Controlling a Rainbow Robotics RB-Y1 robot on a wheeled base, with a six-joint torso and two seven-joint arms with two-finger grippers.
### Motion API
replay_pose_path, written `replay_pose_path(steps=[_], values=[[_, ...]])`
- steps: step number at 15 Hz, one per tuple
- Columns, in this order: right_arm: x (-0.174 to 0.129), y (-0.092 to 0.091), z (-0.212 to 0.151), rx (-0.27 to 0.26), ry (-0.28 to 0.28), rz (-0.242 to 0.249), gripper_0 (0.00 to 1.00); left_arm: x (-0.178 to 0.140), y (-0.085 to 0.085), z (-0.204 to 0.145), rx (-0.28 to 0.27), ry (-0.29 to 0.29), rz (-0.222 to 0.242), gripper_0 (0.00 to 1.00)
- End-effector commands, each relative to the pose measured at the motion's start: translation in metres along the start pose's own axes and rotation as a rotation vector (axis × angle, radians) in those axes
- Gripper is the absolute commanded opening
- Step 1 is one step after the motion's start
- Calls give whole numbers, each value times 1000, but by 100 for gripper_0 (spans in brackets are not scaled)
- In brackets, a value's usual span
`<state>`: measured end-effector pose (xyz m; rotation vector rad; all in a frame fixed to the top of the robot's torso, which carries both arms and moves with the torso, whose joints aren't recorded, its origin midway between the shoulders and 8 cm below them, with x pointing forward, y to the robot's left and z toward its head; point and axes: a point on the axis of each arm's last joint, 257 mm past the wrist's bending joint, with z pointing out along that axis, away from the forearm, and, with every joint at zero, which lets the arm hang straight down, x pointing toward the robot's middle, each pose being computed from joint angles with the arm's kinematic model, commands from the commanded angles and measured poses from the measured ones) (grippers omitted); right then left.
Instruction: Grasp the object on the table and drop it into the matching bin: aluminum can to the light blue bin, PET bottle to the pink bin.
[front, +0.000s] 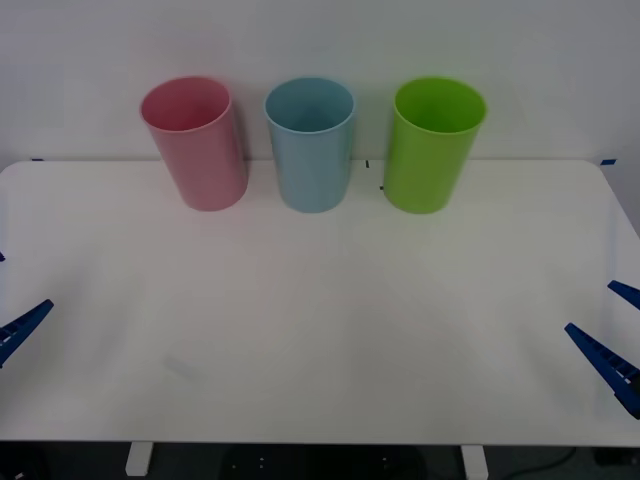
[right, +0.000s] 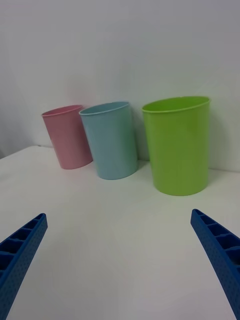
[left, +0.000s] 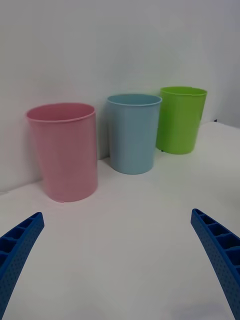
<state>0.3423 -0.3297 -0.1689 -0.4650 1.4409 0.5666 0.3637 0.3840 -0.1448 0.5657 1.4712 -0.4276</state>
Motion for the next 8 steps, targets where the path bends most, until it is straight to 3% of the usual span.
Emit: replay_pose_path(steps=[1, 8], values=[[0, 0, 0, 0, 0, 0, 100, 5, -5, 3, 11, 6, -17, 100], [0, 0, 0, 0, 0, 0, 100, 9, -10, 8, 25, 8, -32, 100]])
